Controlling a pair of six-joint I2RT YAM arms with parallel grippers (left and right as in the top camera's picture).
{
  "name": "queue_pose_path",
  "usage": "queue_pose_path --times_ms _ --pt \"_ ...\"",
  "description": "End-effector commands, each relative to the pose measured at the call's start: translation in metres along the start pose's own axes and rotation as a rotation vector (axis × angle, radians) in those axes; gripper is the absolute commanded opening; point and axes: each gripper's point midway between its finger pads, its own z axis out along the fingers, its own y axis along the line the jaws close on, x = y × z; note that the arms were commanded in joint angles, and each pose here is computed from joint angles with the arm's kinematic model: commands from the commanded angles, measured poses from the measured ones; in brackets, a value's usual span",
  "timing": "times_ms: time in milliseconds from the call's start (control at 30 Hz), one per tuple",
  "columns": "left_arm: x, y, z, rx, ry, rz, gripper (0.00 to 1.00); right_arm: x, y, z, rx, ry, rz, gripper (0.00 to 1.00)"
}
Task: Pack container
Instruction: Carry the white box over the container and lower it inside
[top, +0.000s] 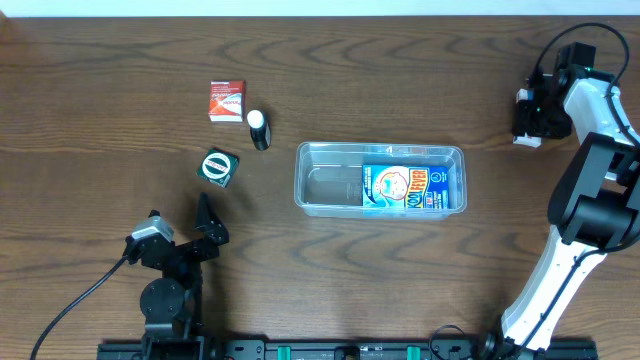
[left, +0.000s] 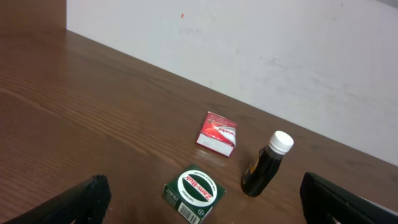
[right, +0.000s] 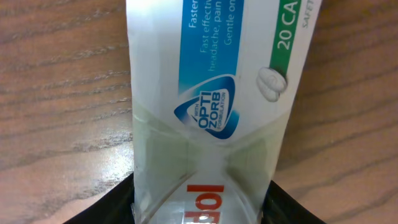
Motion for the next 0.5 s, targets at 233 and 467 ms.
queue_pose_path --times_ms 233,467 --pt "0.016 0.009 0.001 -0.034 0.043 0.026 0.98 -0.010 -0.003 -0.042 -0.001 -0.043 0.129 0.49" --pt "0.016 0.009 0.001 -0.034 0.043 0.026 0.98 -0.036 0.020 -0.135 -0.090 -0.224 0.092 0.49"
